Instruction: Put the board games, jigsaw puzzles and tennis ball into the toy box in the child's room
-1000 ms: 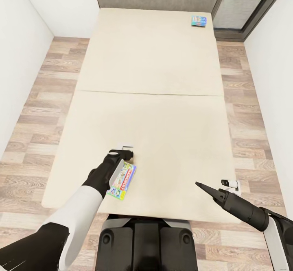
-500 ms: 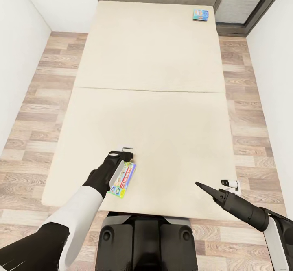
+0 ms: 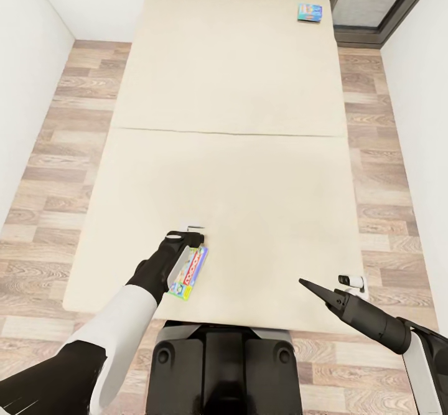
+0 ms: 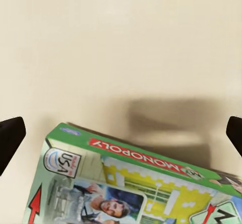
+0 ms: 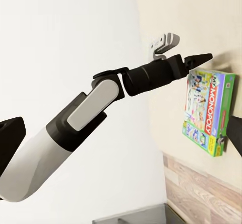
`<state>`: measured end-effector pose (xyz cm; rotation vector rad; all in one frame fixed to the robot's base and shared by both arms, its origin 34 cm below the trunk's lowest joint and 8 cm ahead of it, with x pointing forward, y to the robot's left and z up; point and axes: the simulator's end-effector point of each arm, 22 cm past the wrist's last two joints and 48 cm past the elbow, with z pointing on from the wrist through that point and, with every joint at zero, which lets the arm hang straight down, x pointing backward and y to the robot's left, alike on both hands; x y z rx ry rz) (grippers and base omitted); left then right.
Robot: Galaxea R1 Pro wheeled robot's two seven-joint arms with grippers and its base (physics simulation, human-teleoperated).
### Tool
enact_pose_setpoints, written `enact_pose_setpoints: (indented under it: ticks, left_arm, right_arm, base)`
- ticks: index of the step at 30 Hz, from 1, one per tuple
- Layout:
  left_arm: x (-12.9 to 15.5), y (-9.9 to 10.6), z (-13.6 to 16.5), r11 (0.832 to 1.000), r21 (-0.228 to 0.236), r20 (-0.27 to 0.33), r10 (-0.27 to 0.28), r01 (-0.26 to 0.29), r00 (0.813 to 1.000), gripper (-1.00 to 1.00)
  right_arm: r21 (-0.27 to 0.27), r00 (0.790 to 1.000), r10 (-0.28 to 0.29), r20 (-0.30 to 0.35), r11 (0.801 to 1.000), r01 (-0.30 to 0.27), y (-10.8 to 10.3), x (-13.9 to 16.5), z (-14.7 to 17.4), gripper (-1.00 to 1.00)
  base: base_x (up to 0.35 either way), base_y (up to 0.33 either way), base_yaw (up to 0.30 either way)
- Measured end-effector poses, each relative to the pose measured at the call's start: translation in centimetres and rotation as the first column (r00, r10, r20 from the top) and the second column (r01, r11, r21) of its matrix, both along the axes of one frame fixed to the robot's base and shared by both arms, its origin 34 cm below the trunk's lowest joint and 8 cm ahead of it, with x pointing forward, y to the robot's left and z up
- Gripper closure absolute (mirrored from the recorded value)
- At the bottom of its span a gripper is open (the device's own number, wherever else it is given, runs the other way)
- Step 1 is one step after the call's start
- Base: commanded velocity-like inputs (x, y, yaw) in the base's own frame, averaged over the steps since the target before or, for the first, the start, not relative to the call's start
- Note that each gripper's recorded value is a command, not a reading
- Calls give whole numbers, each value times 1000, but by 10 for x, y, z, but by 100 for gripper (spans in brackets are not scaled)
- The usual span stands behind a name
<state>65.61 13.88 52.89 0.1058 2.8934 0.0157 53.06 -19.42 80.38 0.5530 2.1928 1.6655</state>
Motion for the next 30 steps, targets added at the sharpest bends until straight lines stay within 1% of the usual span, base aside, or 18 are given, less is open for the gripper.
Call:
enact_pose_setpoints:
  ticks: [5,10,12,16,22,30]
  left_arm:
    - [-3,0,-4,1000,0,-5,-1,1,1000,-100]
    - [-2,-1,-7,1000,-4,12,4,-4,1000,-100]
    - [-1,-1,-7,1000,-6,18,5,-5,1000,-100]
    - [0,-1,-7,1000,-7,23,6,-6,1000,-100]
    - [0,-2,-8,1000,-8,25,6,-6,1000,-100]
    - [0,-2,-8,1000,-8,25,6,-6,1000,-100]
  right_arm:
    - [0,1000,0,-7,1000,0,0,-2,-3,-100]
    - [-2,1000,0,-16,1000,0,0,-3,-7,-100]
    - [-9,1000,1,-22,1000,-1,0,-4,-9,-100]
    - [-46,999,-2,-46,999,-1,-3,-6,-19,-100]
    - [-72,998,-5,-63,997,1,-5,-7,-26,-100]
    - [-68,998,4,-66,998,-8,-1,-8,-26,-100]
  base:
    - [0,0,0]
    - [0,0,0]
    - [0,0,0]
    - [0,0,0]
    - [0,0,0]
    - [0,0,0]
